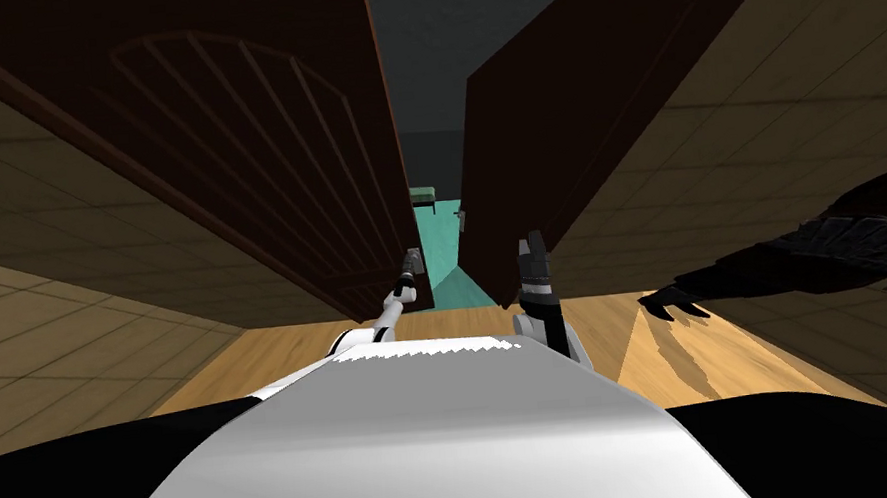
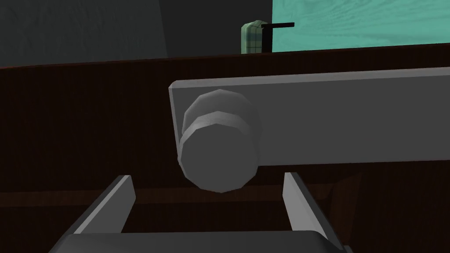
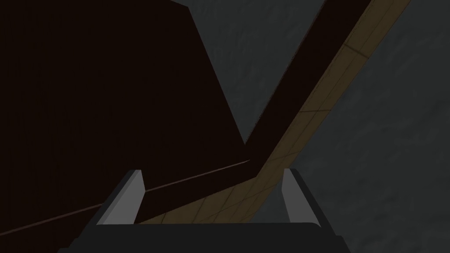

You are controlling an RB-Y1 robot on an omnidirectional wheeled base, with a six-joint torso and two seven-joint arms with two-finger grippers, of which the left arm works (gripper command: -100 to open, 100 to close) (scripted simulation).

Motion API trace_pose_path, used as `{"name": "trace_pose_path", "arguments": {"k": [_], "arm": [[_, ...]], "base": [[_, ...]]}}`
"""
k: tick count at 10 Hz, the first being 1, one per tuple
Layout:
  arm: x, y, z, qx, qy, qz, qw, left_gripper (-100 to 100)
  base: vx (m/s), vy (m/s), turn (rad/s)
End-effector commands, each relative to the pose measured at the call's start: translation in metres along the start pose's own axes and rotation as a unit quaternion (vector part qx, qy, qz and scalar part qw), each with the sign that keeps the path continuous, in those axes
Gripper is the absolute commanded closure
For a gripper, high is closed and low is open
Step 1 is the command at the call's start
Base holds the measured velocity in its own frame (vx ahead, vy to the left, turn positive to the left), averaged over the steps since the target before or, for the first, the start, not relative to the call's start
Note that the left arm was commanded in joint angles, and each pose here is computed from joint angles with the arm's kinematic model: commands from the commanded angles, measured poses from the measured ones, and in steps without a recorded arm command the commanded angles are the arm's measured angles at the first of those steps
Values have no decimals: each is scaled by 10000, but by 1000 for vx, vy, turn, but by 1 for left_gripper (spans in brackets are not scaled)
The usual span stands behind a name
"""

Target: Push the door open

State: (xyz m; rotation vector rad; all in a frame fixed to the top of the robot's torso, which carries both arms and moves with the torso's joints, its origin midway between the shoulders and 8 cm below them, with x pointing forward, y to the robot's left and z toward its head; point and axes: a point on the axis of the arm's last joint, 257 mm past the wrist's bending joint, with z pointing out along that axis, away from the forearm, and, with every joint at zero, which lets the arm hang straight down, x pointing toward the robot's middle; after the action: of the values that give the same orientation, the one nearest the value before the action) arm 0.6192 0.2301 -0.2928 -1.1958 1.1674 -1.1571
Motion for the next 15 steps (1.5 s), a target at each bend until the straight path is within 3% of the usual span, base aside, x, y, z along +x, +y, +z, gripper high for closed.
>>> {"name": "trace_pose_path", "arguments": {"k": [1, 3, 4, 9, 10, 15], "arm": [[54, 20, -13, -15, 10, -54, 10000, -100], [65, 28, -10, -18, 14, -66, 10000, -100], [65, 28, -10, -18, 14, -66, 10000, 100], [65, 28, -10, -18, 14, -66, 10000, 100], [-90, 22, 5, -13, -102, 9, 9999, 100], [-405, -36, 42, 41, -368, 144, 9992, 100]], "base": [[163, -16, -28], [119, 8, -8], [-9, -3, 5], [-14, -1, -1], [92, -31, 32], [153, -37, 46]]}}
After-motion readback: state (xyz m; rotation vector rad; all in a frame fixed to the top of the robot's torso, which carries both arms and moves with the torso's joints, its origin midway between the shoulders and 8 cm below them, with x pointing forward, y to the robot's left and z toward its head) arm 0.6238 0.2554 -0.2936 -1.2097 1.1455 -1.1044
